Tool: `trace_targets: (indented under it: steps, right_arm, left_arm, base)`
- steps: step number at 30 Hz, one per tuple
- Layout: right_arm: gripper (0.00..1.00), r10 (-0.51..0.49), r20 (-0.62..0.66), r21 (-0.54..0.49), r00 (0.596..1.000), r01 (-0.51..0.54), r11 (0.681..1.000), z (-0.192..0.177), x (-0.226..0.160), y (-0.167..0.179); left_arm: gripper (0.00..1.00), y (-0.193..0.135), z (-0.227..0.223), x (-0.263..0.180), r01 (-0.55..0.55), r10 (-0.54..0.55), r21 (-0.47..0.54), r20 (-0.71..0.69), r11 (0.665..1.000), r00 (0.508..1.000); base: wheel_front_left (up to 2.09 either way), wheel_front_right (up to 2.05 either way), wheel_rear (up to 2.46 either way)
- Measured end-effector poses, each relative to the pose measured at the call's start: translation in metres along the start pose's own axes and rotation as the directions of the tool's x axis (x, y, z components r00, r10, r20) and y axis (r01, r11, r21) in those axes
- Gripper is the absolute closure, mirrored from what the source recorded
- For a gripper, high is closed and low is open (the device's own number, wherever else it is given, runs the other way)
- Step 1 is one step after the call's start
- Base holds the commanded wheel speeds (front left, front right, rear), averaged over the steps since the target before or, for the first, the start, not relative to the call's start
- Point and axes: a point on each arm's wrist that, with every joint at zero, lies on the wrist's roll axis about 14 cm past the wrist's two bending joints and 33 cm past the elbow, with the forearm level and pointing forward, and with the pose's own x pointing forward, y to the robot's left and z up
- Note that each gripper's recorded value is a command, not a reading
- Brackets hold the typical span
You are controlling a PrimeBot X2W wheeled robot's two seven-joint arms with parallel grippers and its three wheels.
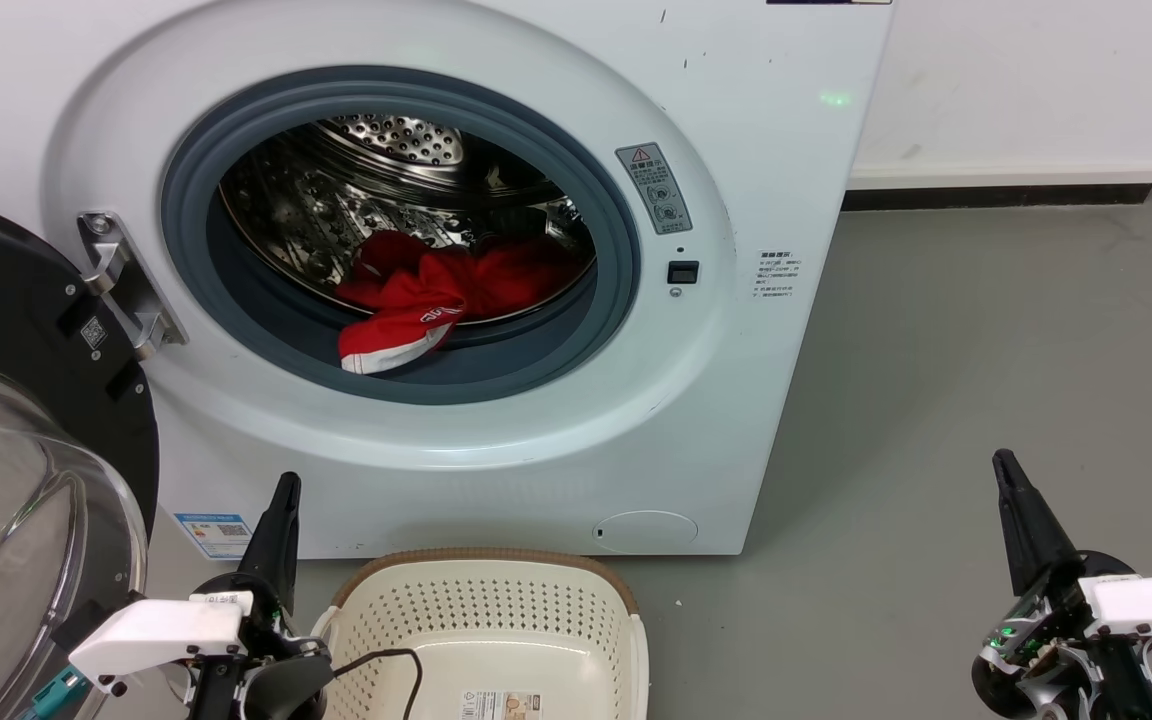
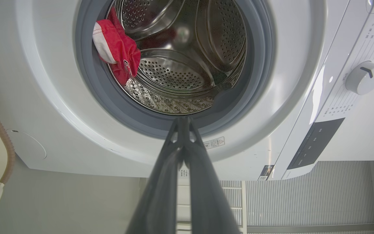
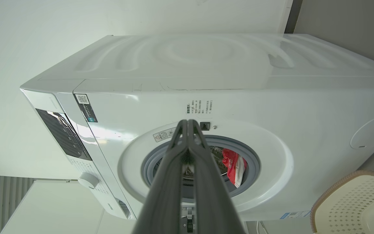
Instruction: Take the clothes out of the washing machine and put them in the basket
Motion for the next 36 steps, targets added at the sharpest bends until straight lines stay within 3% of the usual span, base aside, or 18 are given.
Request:
trace_targets:
  steps: [25,26,30,36]
  right_arm:
    - [1.0,0.0,0.0,0.0,1.0,0.0,1.0,0.0,0.0,0.0]
    - [0.0,-0.002,0.0,0.001,1.0,0.002,1.0,0.0,0.0,-0.001]
    - [0.0,-0.046,0.005,0.004,0.999,0.046,0.999,0.001,-0.007,-0.016]
    - [0.0,-0.032,0.017,-0.009,0.999,0.032,0.999,-0.001,-0.007,-0.011]
  left_arm:
    - [1.0,0.0,0.0,0.0,0.0,0.0,0.0,0.0,1.0,1.0]
    - [0.0,0.001,0.0,0.0,-0.002,0.002,-0.001,0.0,1.0,1.0]
    - [0.0,0.017,-0.002,-0.007,-0.049,0.049,-0.004,0.0,0.999,0.999]
    - [0.0,0.013,-0.005,-0.006,-0.038,0.038,0.008,0.005,0.999,0.999]
  base:
    - [0.0,0.0,0.0]
    - [0.0,0.0,0.0]
    - [0.0,0.0,0.0]
    - [0.0,0.0,0.0]
